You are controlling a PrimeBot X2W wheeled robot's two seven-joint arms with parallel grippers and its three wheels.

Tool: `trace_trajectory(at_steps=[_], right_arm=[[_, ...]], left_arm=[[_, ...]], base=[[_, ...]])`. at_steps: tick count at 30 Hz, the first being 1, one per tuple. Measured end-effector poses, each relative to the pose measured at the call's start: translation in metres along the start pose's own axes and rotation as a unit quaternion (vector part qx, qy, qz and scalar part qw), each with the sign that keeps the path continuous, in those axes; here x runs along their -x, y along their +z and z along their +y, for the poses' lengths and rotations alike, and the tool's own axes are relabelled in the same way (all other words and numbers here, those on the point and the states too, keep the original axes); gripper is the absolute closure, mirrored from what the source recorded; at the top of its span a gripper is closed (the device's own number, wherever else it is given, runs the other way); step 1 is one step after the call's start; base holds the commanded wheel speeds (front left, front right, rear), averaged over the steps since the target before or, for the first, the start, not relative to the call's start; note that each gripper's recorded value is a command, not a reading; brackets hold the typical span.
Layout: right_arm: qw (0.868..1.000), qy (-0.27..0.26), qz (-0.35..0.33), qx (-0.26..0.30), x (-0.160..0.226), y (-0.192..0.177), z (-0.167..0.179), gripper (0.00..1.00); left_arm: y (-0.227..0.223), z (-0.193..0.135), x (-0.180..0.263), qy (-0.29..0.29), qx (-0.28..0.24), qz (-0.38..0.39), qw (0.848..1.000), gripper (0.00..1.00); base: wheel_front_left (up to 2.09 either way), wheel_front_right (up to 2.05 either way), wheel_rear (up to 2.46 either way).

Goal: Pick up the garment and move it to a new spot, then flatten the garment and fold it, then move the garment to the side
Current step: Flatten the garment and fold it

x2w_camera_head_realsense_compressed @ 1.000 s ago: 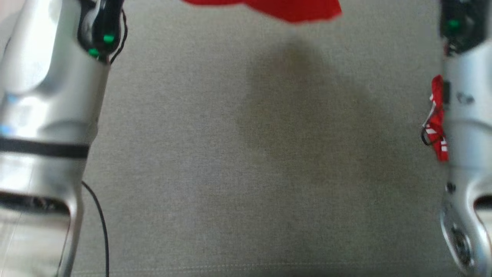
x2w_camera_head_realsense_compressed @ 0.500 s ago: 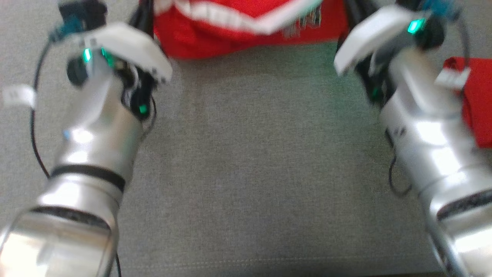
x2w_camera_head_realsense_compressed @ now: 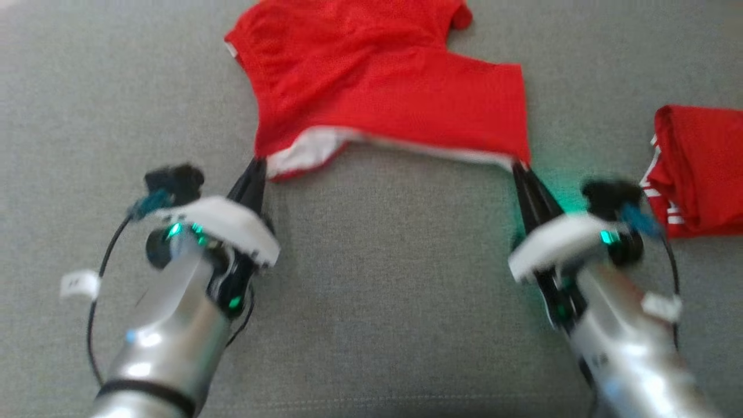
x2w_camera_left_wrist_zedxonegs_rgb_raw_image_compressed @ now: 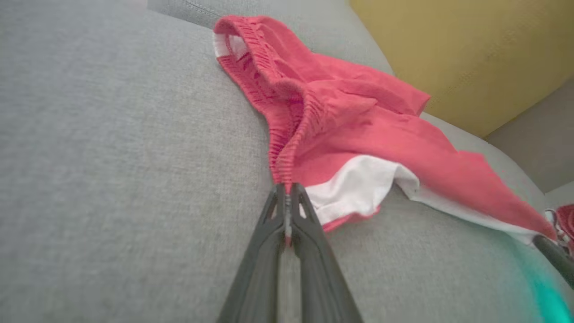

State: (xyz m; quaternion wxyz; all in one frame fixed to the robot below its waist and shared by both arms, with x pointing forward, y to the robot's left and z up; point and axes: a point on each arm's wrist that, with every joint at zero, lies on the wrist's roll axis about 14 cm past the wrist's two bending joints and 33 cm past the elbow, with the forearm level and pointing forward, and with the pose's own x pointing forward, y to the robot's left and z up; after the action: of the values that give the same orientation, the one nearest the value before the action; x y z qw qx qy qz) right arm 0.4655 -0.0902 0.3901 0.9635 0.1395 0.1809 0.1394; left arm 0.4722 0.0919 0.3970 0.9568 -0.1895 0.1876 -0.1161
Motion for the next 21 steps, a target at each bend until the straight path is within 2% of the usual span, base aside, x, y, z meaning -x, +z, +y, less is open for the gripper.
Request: trace_trajectory(at_steps=[9, 15, 21], right_arm=[[0.999, -0.033, -0.025, -0.024, 0.084, -0.018, -0.012, 1.00], [0.998, -0.063, 0.006, -0.025, 0.154, -0.027, -0.008, 1.00], [0.995, -0.084, 0.038, -0.029, 0.201, -0.032, -0.003, 1.00]], left_arm=[[-0.013, -0.004, 0.068, -0.025, -0.009, -0.024, 0.999, 1.00], [-0.020, -0.019, 0.122, -0.018, -0.008, -0.028, 0.999, 1.00], [-0.031, -0.028, 0.164, -0.004, 0.006, -0.004, 1.000, 1.00]], base=[[0.00, 0.00, 0.00], [0.00, 0.00, 0.00], [0.00, 0.00, 0.00]])
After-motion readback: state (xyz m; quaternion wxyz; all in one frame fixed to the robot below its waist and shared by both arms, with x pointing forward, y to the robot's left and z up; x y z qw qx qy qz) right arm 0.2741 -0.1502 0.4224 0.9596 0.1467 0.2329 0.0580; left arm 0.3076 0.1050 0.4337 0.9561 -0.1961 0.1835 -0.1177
